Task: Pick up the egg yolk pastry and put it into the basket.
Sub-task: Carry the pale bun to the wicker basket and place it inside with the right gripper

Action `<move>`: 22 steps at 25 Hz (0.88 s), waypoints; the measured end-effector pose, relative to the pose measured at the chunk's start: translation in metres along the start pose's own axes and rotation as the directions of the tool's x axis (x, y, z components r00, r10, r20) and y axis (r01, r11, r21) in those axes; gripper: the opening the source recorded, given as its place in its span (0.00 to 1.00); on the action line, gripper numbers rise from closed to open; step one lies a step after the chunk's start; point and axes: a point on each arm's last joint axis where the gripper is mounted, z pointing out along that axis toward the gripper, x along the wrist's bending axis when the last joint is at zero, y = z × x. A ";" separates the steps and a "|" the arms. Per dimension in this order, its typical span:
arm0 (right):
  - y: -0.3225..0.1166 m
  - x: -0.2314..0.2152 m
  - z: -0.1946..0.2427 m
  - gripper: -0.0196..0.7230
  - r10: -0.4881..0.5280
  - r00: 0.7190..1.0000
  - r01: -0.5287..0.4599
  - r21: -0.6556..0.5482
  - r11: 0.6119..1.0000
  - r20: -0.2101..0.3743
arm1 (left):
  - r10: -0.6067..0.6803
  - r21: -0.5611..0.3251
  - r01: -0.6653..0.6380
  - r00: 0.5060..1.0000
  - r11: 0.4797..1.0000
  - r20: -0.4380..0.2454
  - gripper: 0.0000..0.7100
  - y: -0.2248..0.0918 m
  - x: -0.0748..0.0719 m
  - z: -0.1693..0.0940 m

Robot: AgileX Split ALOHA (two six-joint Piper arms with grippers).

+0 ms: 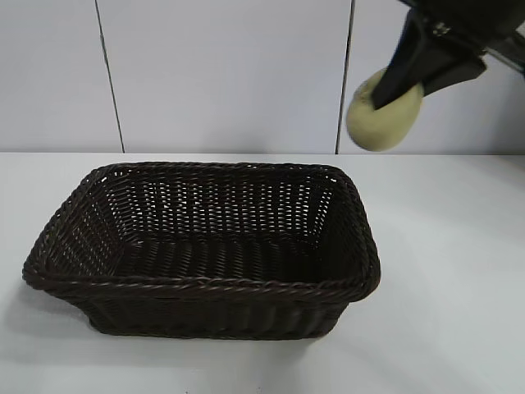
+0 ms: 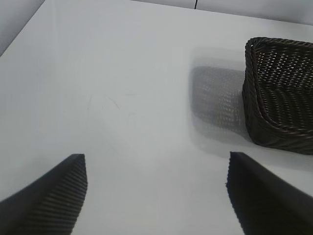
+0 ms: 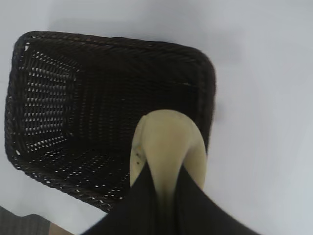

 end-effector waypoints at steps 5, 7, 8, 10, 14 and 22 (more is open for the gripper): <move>-0.013 0.023 0.036 0.06 -0.050 0.998 0.051 0.031 0.998 -0.025 | -0.002 0.000 0.002 1.000 1.000 0.005 0.80 0.000 0.000 0.000; -0.017 0.028 0.048 0.06 -0.061 0.998 0.061 0.031 0.998 -0.028 | -0.002 0.000 0.002 1.000 1.000 0.005 0.80 0.000 0.000 0.000; -0.018 0.027 0.054 0.06 -0.057 0.998 0.058 0.035 0.998 -0.025 | -0.002 0.000 0.002 1.000 1.000 0.005 0.80 0.000 0.000 0.000; -0.018 0.026 0.061 0.06 -0.050 0.999 0.050 0.028 0.998 -0.020 | -0.002 0.000 0.002 1.000 1.000 0.005 0.80 0.000 0.000 0.000; -0.018 0.022 0.070 0.06 -0.043 0.999 0.043 0.018 0.999 -0.008 | -0.002 0.000 0.002 1.000 1.000 0.005 0.80 0.000 0.000 0.000; -0.020 0.014 0.089 0.06 -0.032 0.999 0.031 0.021 0.999 0.017 | -0.002 0.000 0.002 1.000 1.000 0.005 0.80 0.000 0.000 0.000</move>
